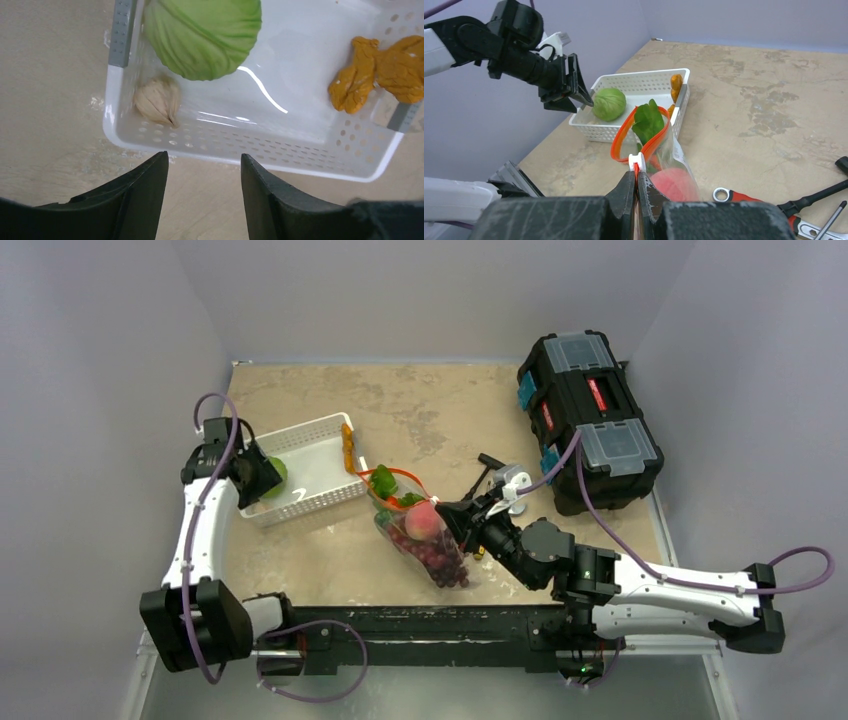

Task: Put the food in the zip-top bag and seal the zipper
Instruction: Pick up the fake vegetable from the bin.

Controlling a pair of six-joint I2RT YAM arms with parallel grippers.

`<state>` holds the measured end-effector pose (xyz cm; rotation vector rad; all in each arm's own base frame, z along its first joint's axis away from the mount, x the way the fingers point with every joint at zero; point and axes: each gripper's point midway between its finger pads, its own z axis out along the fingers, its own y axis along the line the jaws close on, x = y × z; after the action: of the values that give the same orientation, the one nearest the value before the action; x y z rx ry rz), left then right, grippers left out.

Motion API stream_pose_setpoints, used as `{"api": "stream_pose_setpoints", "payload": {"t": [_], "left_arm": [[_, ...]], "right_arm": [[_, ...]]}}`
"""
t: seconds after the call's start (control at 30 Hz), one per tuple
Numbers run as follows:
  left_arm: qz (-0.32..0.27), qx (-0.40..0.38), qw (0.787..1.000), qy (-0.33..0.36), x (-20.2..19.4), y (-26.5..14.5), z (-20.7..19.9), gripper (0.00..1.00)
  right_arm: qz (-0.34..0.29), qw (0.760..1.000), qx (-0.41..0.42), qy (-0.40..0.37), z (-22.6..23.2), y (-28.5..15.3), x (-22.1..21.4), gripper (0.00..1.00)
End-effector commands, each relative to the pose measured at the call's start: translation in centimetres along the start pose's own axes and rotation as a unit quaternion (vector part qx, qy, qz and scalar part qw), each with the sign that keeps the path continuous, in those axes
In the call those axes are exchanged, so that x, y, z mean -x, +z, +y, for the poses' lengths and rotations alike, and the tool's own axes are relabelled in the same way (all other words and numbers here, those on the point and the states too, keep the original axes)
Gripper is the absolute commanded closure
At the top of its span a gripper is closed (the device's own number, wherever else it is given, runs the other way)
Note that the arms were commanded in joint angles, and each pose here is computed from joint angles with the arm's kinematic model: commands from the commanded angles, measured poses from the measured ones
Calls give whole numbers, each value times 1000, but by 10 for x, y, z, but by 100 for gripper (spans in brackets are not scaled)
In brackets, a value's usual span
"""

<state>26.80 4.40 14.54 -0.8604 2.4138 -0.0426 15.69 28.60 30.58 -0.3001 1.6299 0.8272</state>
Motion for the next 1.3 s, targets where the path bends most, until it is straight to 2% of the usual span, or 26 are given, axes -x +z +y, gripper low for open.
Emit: {"api": "stream_pose_setpoints", "payload": {"t": [0.0, 0.17, 0.33, 0.67, 0.8, 0.93, 1.07, 1.27], "left_arm": [[-26, 61, 998, -2, 28, 22, 12, 47], [-9, 109, 994, 32, 34, 39, 22, 49], [18, 156, 984, 85, 23, 55, 30, 50], [74, 168, 979, 92, -2, 85, 37, 49], [95, 170, 977, 89, -11, 92, 38, 40], [93, 178, 976, 84, -14, 93, 42, 38], [108, 173, 976, 79, -19, 98, 39, 40], [111, 156, 978, 77, -21, 99, 30, 52]], "right_arm": [[-41, 999, -5, 15, -2, -3, 24, 100], [-40, 999, -8, 7, -2, -2, 25, 100], [-41, 999, -7, 6, 0, -1, 26, 100], [-48, 999, -20, 2, -6, -4, 32, 100], [-53, 998, -22, 4, -8, -6, 36, 100], [-56, 998, -25, 6, -10, -7, 37, 100], [-59, 998, -27, 8, -12, -9, 38, 100], [-57, 998, -28, 7, -12, -8, 37, 100]]}}
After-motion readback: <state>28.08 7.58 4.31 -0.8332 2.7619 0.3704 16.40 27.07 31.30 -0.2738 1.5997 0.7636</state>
